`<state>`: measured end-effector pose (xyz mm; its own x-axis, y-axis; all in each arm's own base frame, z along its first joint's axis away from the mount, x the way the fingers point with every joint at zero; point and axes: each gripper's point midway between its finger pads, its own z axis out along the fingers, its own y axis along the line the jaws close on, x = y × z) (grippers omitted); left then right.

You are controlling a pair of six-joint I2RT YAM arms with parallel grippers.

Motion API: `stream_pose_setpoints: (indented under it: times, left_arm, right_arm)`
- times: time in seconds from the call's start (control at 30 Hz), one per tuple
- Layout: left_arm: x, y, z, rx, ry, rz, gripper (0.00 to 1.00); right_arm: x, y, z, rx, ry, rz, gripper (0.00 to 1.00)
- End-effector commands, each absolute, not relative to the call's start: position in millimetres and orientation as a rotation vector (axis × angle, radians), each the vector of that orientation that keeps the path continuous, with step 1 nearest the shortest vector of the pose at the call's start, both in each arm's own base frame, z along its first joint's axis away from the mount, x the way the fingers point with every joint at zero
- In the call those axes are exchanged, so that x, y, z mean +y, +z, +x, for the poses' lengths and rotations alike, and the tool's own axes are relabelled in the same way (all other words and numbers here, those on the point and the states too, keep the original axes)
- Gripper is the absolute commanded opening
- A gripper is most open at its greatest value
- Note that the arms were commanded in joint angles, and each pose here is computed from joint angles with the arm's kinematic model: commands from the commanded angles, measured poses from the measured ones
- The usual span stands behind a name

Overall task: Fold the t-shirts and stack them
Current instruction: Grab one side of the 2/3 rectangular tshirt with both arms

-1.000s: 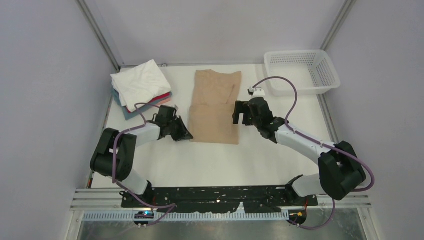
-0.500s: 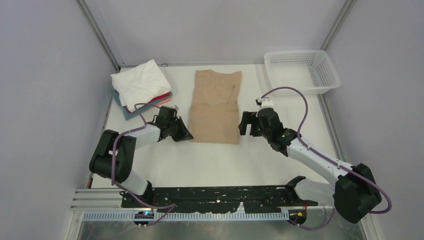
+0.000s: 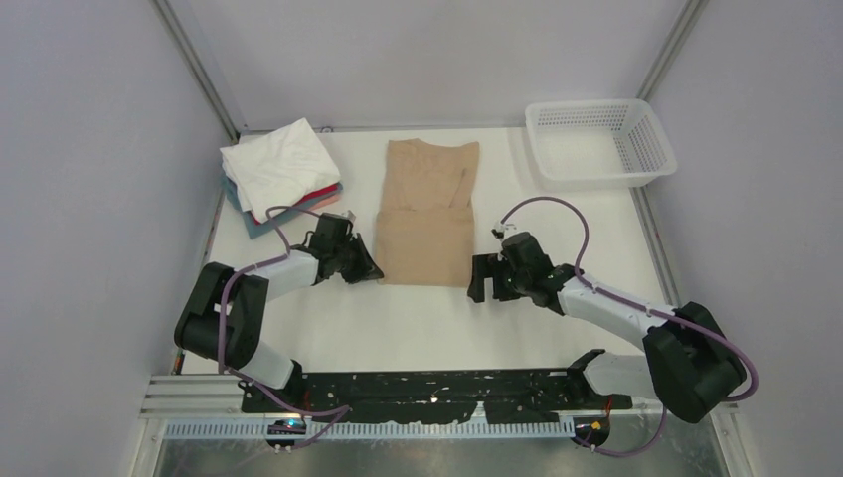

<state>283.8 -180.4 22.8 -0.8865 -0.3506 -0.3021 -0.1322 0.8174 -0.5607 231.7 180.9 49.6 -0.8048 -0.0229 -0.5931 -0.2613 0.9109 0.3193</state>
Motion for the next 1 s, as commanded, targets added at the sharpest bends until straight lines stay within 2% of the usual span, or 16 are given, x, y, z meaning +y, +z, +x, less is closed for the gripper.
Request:
stream_pose_setpoints:
  times: [0.0, 0.23, 0.33, 0.4, 0.53, 0.83, 0.93, 0.97]
  left_arm:
    - [-178, 27, 283, 2.590, -0.744, -0.347, 0.00]
    - [-179, 28, 283, 2.590, -0.750, -0.342, 0.00]
    - [-179, 28, 283, 2.591, -0.748, -0.343, 0.00]
    - [-179, 29, 283, 2.590, -0.749, -0.342, 0.00]
    - [-178, 28, 283, 2.591, -0.742, -0.345, 0.00]
    - [-179, 26, 285, 2.597, -0.743, -0.344, 0.00]
    - [-179, 28, 284, 2.597, -0.749, -0.343, 0.00]
    - [-179, 28, 283, 2.596, -0.750, -0.343, 0.00]
  right_arm:
    - [206, 56, 242, 2.432, 0.604, -0.241, 0.97]
    - [234, 50, 252, 2.433, 0.621, -0.307, 0.80]
    - [235, 44, 252, 2.459, 0.597, -0.312, 0.64]
    - [234, 42, 252, 2.464, 0.581, -0.322, 0.59]
    - [230, 38, 254, 2.460, 0.536, -0.324, 0.54]
    - [221, 25, 265, 2.480, 0.417, -0.286, 0.51]
    - [227, 25, 263, 2.486, 0.452, -0.302, 0.32]
    - [228, 26, 262, 2.484, 0.457, -0.303, 0.23]
